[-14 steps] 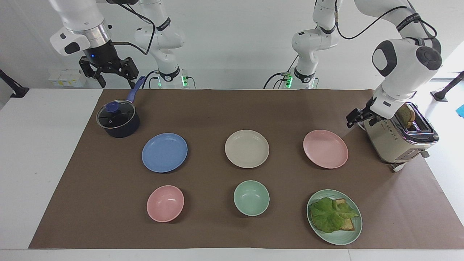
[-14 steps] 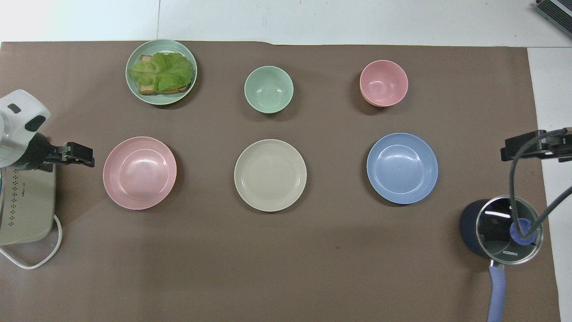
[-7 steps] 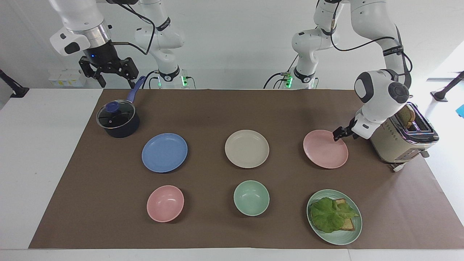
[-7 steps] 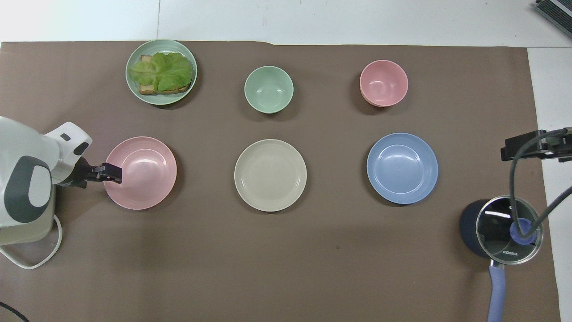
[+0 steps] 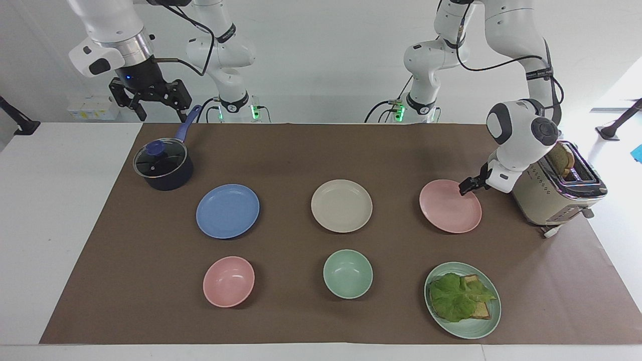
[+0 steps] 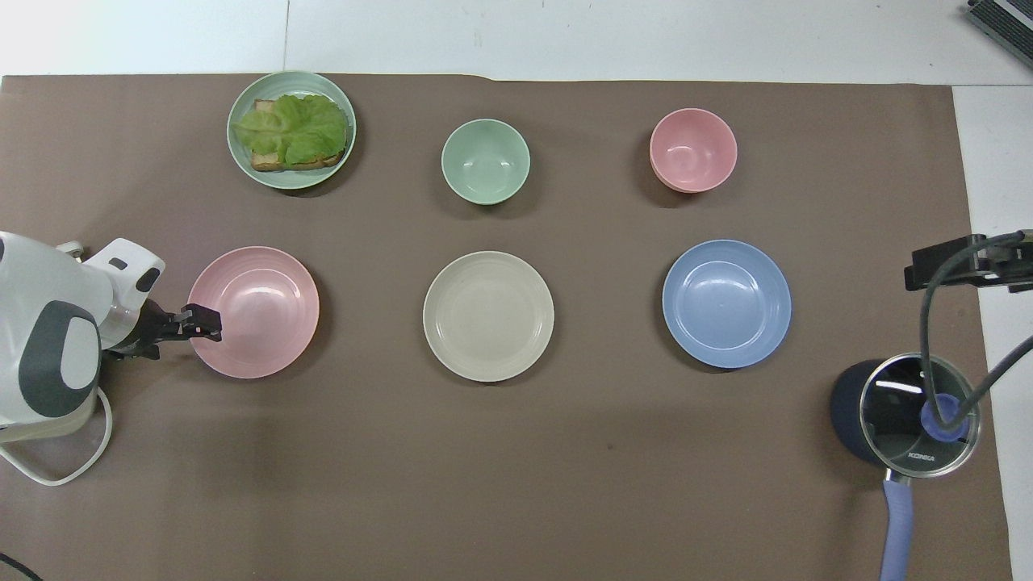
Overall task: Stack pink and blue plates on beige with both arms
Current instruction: 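Reach the left gripper to the pink plate rim and grasp it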
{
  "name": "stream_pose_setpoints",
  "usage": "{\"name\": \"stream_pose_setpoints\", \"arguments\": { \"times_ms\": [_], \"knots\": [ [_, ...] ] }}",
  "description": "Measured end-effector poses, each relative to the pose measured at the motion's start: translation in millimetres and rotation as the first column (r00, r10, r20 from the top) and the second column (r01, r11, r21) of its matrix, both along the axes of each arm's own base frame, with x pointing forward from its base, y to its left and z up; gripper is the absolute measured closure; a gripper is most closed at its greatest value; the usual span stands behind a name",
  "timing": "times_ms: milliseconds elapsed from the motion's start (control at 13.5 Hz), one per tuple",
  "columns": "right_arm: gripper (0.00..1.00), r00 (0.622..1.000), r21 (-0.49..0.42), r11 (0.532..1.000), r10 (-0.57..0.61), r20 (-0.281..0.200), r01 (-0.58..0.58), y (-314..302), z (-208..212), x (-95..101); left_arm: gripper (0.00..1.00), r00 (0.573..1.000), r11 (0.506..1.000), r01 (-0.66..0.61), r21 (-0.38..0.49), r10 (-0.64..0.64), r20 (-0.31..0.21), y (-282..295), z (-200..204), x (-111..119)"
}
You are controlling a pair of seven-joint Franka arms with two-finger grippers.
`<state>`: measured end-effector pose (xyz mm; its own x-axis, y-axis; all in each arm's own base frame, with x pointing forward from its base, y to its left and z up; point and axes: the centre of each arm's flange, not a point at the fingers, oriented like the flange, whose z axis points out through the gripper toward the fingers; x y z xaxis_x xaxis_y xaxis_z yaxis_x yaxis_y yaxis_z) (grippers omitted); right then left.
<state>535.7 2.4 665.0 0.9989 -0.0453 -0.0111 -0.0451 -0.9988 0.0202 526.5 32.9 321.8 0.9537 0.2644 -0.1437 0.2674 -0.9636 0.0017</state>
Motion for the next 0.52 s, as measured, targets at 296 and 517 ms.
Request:
{"name": "stream_pose_setpoints", "arguments": {
  "times_ms": [296, 517],
  "knots": [
    [0.0, 1.0, 0.0, 1.0, 0.0, 0.0, 0.0, 0.0, 0.0, 0.0, 0.0, 0.996, 0.996, -0.087, 0.012, 0.087, 0.014, -0.7, -0.4, 1.2],
    [0.0, 1.0, 0.0, 1.0, 0.0, 0.0, 0.0, 0.0, -0.2, 0.0, 0.08, 0.996, 0.996, -0.091, 0.012, 0.091, 0.011, -0.6, -4.5, 1.6]
  ]
}}
